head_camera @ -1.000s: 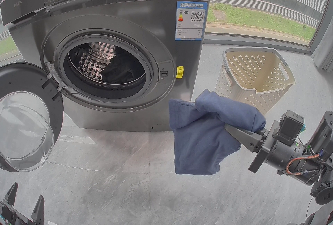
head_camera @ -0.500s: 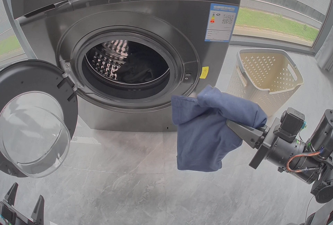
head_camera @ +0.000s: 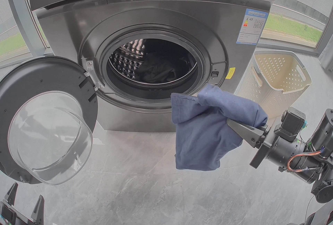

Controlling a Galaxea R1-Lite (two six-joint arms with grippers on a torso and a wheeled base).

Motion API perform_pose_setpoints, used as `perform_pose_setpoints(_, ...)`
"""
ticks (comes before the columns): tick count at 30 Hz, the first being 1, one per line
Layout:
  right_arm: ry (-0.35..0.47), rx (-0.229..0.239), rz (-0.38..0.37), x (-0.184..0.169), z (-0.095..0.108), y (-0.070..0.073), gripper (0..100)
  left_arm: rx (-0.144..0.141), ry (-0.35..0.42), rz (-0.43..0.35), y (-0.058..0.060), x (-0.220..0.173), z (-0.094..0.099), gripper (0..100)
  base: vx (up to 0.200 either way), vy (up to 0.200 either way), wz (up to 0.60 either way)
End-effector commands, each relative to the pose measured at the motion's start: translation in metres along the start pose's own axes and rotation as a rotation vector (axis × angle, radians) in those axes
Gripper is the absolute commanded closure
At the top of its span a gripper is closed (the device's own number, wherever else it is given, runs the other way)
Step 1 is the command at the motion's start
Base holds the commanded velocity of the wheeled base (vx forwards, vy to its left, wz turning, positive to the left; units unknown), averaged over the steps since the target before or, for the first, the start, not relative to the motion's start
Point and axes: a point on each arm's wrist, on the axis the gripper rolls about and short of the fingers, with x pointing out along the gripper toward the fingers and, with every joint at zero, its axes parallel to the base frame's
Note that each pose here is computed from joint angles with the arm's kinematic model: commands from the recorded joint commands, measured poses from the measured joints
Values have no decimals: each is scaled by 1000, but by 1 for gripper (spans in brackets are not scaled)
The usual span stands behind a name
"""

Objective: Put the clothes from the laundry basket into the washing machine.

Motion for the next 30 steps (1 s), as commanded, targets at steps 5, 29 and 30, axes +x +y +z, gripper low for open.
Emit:
perform_pose_setpoints(5,8,10,1,0,-2,0,100,1,3,0,0,0,-4,0,0,0,0)
perform_pose_setpoints(29,-33,70,63,48,3,14,100,24,1,10,0,0,-5,0,0,-50,0)
perform_pose_setpoints(30,-33,73,63,52,2,14,100,24,1,8,0,0,-5,0,0,0,0)
